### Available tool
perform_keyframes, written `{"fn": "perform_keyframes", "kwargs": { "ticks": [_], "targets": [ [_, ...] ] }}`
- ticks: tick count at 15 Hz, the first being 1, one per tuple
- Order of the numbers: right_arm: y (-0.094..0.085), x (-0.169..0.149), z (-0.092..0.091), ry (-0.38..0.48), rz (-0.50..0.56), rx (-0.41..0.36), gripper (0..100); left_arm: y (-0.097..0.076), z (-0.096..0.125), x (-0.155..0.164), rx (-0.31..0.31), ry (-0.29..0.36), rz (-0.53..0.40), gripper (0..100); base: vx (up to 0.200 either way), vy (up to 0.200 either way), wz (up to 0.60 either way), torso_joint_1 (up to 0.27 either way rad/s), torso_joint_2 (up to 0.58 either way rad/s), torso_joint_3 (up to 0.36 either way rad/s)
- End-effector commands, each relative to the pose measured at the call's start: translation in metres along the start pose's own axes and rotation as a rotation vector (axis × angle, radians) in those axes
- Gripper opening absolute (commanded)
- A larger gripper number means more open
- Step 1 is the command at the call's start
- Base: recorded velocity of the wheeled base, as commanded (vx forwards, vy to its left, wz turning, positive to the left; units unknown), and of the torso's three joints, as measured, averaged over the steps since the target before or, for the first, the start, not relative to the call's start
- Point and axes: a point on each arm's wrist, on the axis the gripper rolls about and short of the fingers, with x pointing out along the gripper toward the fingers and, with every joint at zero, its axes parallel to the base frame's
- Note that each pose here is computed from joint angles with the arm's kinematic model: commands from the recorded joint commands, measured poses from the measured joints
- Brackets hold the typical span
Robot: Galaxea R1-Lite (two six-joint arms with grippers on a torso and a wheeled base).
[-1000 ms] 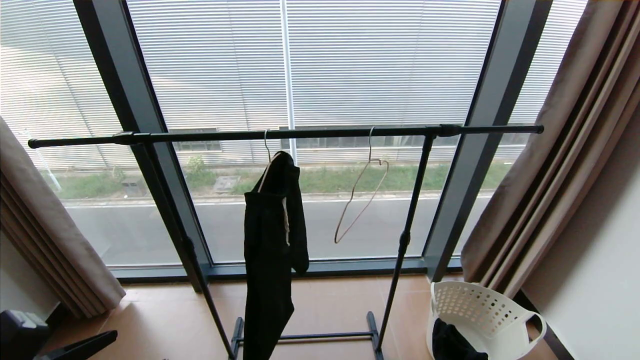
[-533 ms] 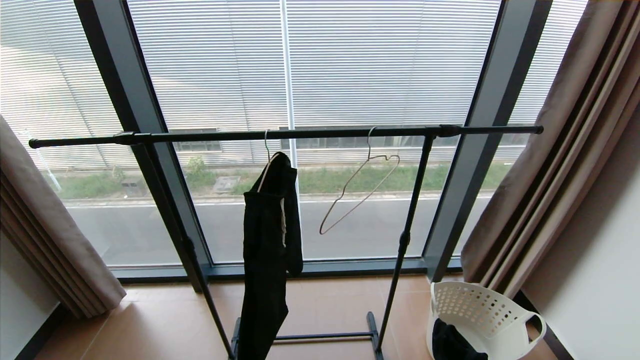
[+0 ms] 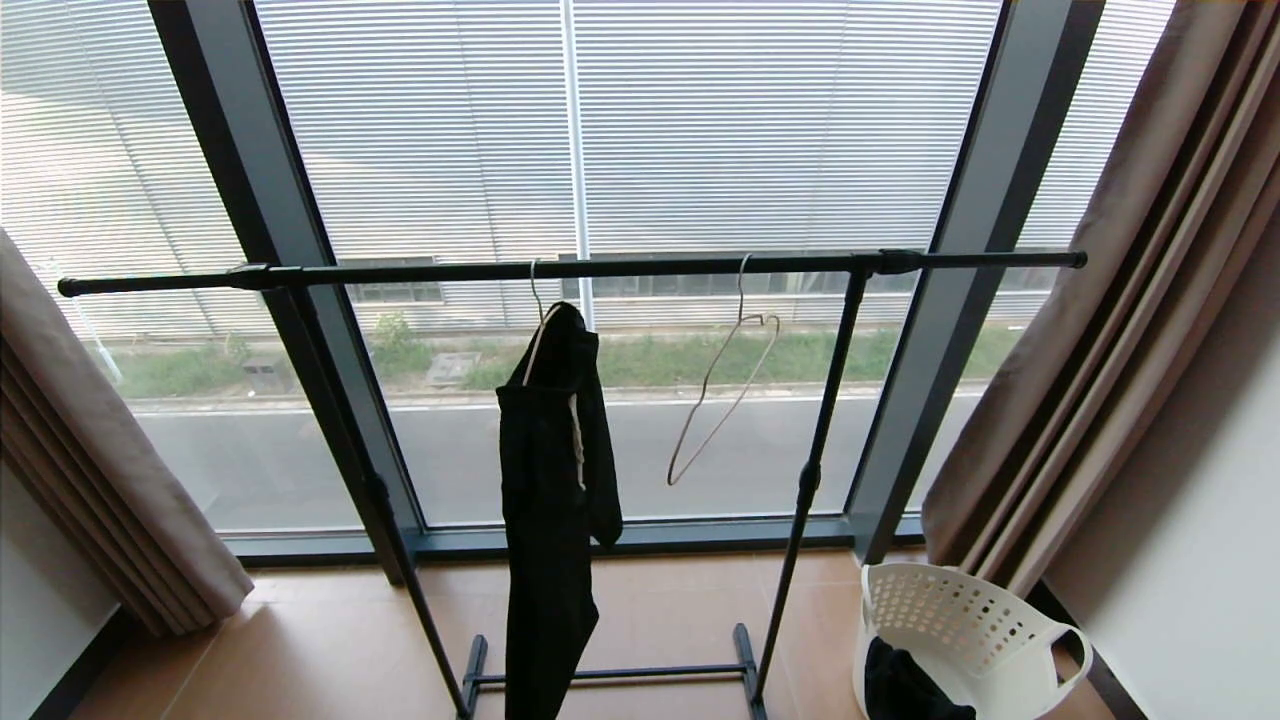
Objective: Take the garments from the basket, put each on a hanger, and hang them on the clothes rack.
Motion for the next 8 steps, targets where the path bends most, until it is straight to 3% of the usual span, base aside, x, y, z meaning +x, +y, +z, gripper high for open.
{"fn": "perform_keyframes", "kwargs": {
  "ticks": [1,4,6,8],
  "targets": [
    [-0.0001,-0.0010,-0.0001,-0.014,-0.001,0.000,100,-0.0013,-0.0007,-0.0016,0.000,-0.017,-0.022,100,0.000,0.000,0.00,0.000,0.00,0.000],
    [0.0000,-0.0011,-0.0003,-0.014,0.001,0.002,100,-0.0003,-0.0005,-0.0026,0.003,-0.030,-0.094,100,0.000,0.000,0.00,0.000,0.00,0.000],
    [0.0000,-0.0011,-0.0002,-0.015,0.001,0.004,100,0.0009,-0.0028,-0.0076,0.012,-0.096,-0.152,100,0.000,0.000,0.00,0.000,0.00,0.000],
    [-0.0001,-0.0011,0.0000,-0.017,-0.001,0.005,100,0.0015,-0.0032,-0.0085,0.020,-0.106,-0.101,100,0.000,0.000,0.00,0.000,0.00,0.000]
  ]
}}
